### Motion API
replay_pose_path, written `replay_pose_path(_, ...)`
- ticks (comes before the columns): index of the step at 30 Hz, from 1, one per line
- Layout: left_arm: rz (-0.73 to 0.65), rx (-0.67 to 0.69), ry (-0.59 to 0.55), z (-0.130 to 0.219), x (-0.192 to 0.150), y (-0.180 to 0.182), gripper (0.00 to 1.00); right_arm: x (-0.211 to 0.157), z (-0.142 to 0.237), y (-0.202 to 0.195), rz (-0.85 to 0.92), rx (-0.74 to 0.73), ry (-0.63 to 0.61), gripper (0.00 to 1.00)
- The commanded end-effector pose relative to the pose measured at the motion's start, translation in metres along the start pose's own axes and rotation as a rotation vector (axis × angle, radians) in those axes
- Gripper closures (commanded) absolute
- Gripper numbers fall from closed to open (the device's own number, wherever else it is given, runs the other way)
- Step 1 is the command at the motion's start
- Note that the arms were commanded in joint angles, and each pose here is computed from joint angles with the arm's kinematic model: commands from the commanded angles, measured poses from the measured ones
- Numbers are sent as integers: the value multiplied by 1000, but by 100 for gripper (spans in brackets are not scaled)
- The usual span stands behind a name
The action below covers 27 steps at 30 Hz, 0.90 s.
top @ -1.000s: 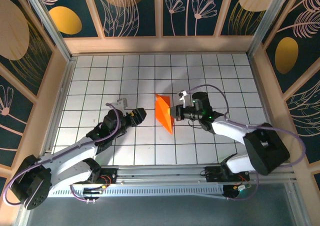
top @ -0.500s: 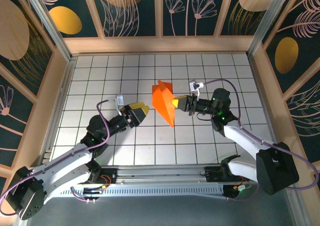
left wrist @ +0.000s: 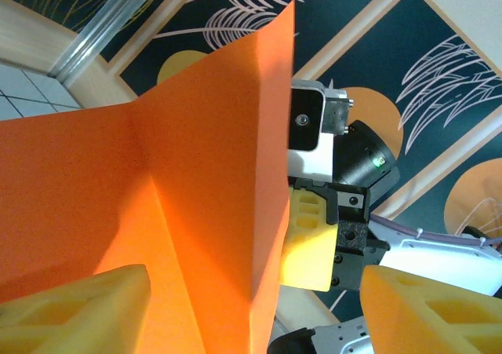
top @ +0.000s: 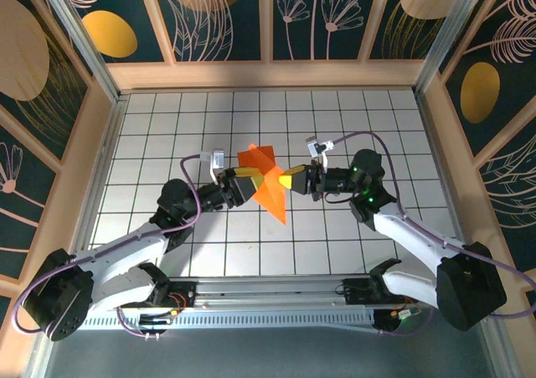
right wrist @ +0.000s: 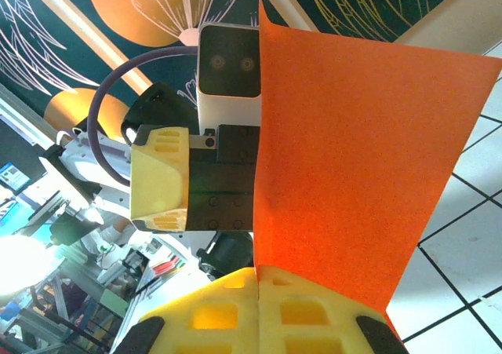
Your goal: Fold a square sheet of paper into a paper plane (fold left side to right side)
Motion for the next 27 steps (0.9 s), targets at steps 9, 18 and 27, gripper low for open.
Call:
replay_pose_path(9,-53,-64,-1,-7,10,-15,54,9,-8,4,13,40,13,100)
replay_pose_path(18,-46,-28,-12,-7,10,-9,72,10,-8,3,9,29,11,100)
replay_pose_path(27,-43,-4,-25,-7,11,-6,87,13,-9,2,15,14,14,97)
Point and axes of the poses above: each hand's point on the last joint's axis, 136 mm out from that joint toward the fingers, its own z axis back along the fingers, its own y axis along the line the jaws close on, x = y × z, the point moved 5 cm from there along z, back along the fingers, and after that the axes turned 2 degrees about z, right-handed, at the moved point
